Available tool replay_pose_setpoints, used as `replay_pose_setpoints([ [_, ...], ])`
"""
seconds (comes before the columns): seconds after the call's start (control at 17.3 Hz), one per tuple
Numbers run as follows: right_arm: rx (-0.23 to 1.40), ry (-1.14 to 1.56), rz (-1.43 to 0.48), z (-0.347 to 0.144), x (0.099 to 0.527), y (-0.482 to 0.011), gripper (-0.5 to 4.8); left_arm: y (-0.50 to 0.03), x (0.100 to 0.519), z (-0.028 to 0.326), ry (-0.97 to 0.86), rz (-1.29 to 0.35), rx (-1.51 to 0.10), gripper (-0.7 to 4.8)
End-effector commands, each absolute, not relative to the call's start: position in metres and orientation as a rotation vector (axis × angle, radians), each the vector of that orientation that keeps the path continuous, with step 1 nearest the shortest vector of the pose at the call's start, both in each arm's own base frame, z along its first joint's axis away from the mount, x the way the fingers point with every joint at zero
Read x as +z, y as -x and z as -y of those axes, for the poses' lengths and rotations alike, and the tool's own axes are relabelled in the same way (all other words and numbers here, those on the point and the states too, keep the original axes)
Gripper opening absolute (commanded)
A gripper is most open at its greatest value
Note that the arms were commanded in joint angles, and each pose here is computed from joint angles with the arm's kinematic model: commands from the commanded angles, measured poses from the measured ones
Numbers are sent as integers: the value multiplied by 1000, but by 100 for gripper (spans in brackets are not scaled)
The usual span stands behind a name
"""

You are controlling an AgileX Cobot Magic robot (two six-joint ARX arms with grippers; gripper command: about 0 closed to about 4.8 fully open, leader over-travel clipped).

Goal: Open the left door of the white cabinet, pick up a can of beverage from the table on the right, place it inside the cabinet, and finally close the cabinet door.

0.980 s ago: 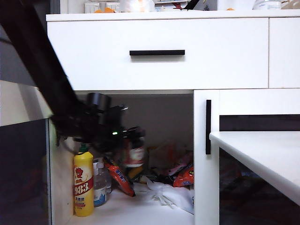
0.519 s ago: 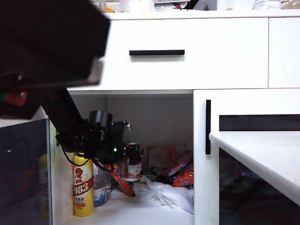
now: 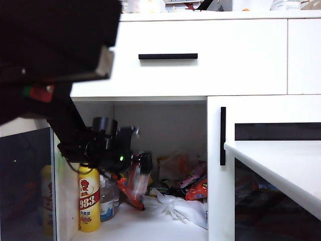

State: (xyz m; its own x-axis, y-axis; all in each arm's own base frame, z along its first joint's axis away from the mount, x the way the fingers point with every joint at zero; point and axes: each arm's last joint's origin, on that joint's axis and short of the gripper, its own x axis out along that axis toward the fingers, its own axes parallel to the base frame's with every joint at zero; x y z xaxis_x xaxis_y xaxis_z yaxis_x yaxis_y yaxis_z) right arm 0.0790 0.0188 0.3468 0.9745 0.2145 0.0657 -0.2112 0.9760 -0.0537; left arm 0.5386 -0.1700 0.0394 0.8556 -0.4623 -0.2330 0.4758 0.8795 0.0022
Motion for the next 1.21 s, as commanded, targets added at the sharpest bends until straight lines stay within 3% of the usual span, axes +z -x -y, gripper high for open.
replay_pose_setpoints([
  [0.06, 217, 39, 94, -19, 350, -78, 479, -541, 54, 172, -56, -166, -502, 445],
  [0.35, 217, 39, 98, -19, 350, -78, 479, -542, 55, 172, -32, -167, -497, 444],
  [0.52, 215, 38, 107, -18, 351, -77, 479, -540, 85, 175, 14, -229, -614, 423],
  [0.63, 215, 35, 135, -18, 353, -76, 479, -534, 100, 175, 7, -359, -693, 302],
  [0.69, 214, 31, 156, -18, 355, -76, 479, -532, 102, 175, -16, -414, -701, 290],
  [0.75, 213, 29, 173, -17, 357, -74, 479, -529, 102, 174, -26, -471, -703, 241],
  [0.81, 213, 27, 188, -17, 358, -72, 479, -525, 99, 172, -21, -550, -701, 106],
  [0.86, 213, 26, 196, -17, 358, -70, 479, -524, 96, 172, -20, -584, -698, 30],
  [0.92, 212, 24, 207, -16, 359, -67, 479, -521, 92, 171, -15, -640, -697, -6],
  [1.21, 212, 23, 214, -15, 359, -65, 479, -514, 86, 168, -4, -765, -685, -6],
])
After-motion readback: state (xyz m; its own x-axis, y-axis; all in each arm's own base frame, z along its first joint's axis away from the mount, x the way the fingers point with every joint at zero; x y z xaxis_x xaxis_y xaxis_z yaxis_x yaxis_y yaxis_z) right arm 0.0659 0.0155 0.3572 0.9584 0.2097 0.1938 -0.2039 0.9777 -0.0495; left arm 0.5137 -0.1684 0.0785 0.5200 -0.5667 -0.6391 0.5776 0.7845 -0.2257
